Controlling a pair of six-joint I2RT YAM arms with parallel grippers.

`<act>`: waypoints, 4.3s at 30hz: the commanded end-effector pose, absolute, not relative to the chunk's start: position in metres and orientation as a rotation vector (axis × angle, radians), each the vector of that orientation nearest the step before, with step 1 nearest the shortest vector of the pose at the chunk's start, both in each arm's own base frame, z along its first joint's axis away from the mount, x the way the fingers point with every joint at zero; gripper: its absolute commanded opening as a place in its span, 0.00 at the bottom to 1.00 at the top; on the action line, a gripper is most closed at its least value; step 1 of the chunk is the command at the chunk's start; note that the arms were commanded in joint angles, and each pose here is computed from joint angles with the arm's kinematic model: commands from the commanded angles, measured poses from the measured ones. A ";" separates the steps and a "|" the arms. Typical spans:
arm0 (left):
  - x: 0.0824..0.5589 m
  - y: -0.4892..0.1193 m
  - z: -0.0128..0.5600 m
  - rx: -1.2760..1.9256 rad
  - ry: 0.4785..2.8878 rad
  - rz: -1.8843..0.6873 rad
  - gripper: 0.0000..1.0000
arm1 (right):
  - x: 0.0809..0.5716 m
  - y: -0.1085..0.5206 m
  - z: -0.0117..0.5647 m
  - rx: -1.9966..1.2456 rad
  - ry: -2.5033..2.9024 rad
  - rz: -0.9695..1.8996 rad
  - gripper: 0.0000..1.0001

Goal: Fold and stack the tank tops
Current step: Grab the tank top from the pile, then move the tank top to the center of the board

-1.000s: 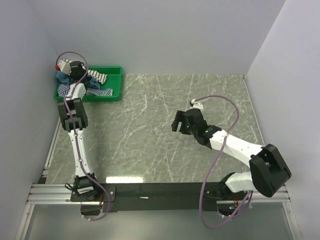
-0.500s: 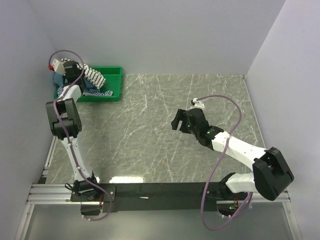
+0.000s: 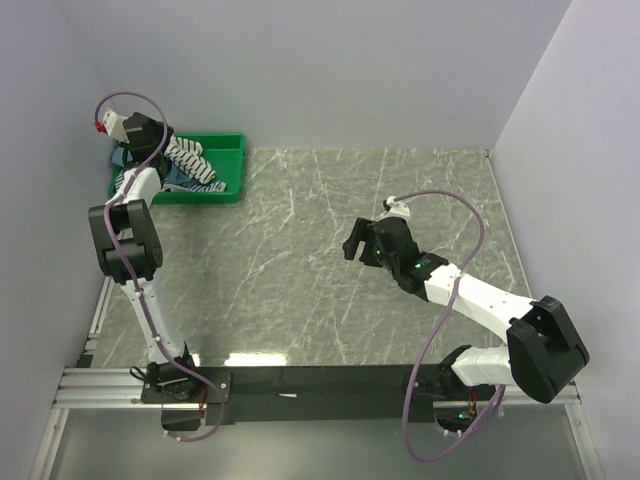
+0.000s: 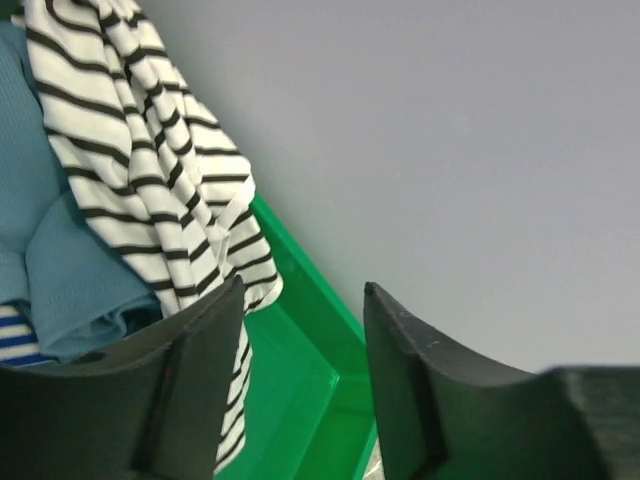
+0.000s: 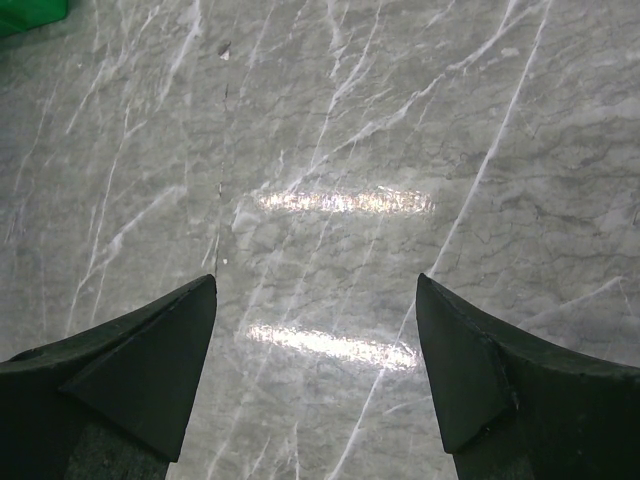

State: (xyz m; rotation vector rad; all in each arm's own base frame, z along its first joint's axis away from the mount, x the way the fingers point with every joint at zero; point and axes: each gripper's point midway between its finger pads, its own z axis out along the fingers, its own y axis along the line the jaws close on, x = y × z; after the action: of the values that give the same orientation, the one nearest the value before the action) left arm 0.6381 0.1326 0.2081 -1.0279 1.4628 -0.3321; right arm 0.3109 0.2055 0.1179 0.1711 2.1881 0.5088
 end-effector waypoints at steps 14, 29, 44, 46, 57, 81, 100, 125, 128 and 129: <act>0.672 0.168 0.166 -1.194 1.478 -0.072 0.65 | 0.322 0.207 0.120 0.188 2.164 0.505 0.86; 0.652 0.188 0.146 -1.235 1.442 0.063 0.66 | 0.323 0.211 0.110 0.182 2.198 0.503 0.86; 0.643 0.213 0.133 -1.274 1.493 0.213 0.77 | 0.322 0.217 0.106 0.175 2.215 0.526 0.85; 0.642 0.215 0.124 -1.288 1.503 0.222 0.76 | 0.322 0.217 0.106 0.171 2.216 0.525 0.85; 0.655 0.214 0.089 -1.283 1.549 0.162 0.55 | 0.323 0.216 0.102 0.176 2.227 0.522 0.85; 0.670 0.166 0.290 -0.935 1.275 -0.285 0.00 | 0.324 0.216 0.104 0.176 2.225 0.530 0.84; 0.571 -0.011 0.504 -0.450 1.130 -0.600 0.00 | 0.337 0.185 0.190 0.286 1.979 0.534 0.84; 0.341 -0.171 0.177 -0.695 1.999 -0.818 0.65 | 0.258 0.153 0.151 0.320 2.054 0.581 0.84; 0.311 -0.161 0.140 -0.723 2.137 -0.718 0.62 | 0.251 0.177 0.130 0.256 2.122 0.605 0.83; 0.301 -0.164 0.137 -0.706 2.160 -0.735 0.60 | 0.247 0.191 0.128 0.220 2.135 0.625 0.82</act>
State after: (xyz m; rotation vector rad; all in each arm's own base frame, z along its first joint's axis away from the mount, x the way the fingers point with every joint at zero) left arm 0.3181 -0.1660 0.1325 -0.7297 2.1490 -0.7438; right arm 0.2504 0.1612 0.1274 0.2700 2.1250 0.5456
